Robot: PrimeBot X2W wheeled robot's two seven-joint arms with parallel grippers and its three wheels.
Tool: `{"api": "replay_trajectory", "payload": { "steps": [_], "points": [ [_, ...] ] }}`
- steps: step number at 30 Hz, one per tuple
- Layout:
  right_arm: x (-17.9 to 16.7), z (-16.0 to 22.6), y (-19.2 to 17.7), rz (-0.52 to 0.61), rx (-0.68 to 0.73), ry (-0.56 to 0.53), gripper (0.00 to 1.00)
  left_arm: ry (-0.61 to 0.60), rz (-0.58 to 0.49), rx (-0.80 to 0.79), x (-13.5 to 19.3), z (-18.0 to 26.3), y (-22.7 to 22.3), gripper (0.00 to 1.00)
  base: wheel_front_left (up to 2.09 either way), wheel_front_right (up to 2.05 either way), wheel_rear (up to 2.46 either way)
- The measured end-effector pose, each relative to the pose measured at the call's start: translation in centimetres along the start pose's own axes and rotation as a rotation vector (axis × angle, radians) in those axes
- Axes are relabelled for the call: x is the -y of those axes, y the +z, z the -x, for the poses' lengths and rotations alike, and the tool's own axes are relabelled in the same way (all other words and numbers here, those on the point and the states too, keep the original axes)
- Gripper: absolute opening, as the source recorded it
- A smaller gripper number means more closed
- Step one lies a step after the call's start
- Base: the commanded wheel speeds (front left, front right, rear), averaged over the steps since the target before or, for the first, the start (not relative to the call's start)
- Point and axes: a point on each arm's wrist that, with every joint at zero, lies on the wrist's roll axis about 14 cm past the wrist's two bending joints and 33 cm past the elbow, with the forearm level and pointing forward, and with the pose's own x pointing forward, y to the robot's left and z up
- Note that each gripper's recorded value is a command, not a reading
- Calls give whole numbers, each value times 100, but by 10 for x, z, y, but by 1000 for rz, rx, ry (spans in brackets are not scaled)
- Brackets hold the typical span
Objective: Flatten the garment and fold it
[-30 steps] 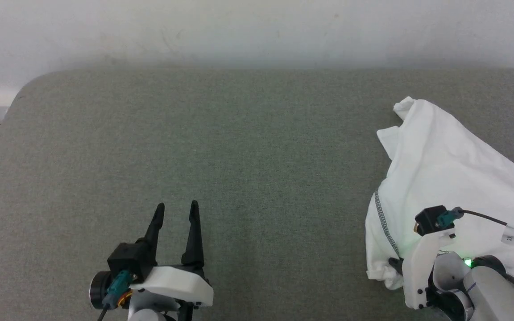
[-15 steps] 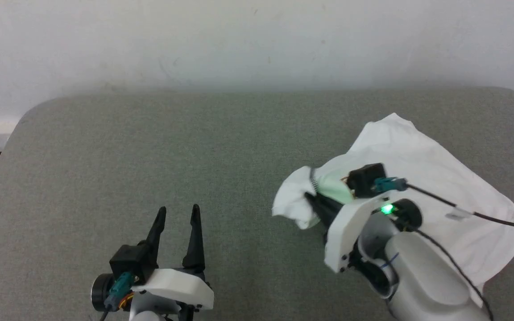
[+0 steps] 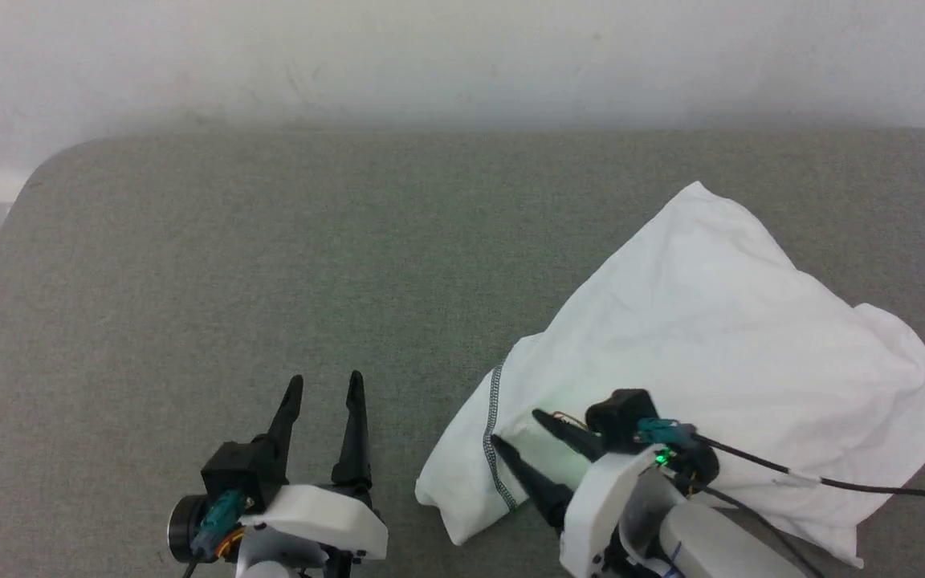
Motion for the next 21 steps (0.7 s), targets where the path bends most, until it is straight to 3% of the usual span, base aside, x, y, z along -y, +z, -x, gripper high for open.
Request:
{"api": "replay_trajectory", "payload": {
  "steps": [5, 13, 21],
  "points": [
    [30, 25, 40, 27, 235, -85, 100, -6, -2, -1, 2, 0, 0, 100, 0, 0, 0],
    [83, 103, 99, 82, 541, -341, 100, -36, -12, -13, 11, 2, -3, 100, 0, 0, 0],
    [92, 173, 94, 82, 637, -524, 100, -105, -57, -148, 25, 9, -38, 100, 0, 0, 0]
  ]
}}
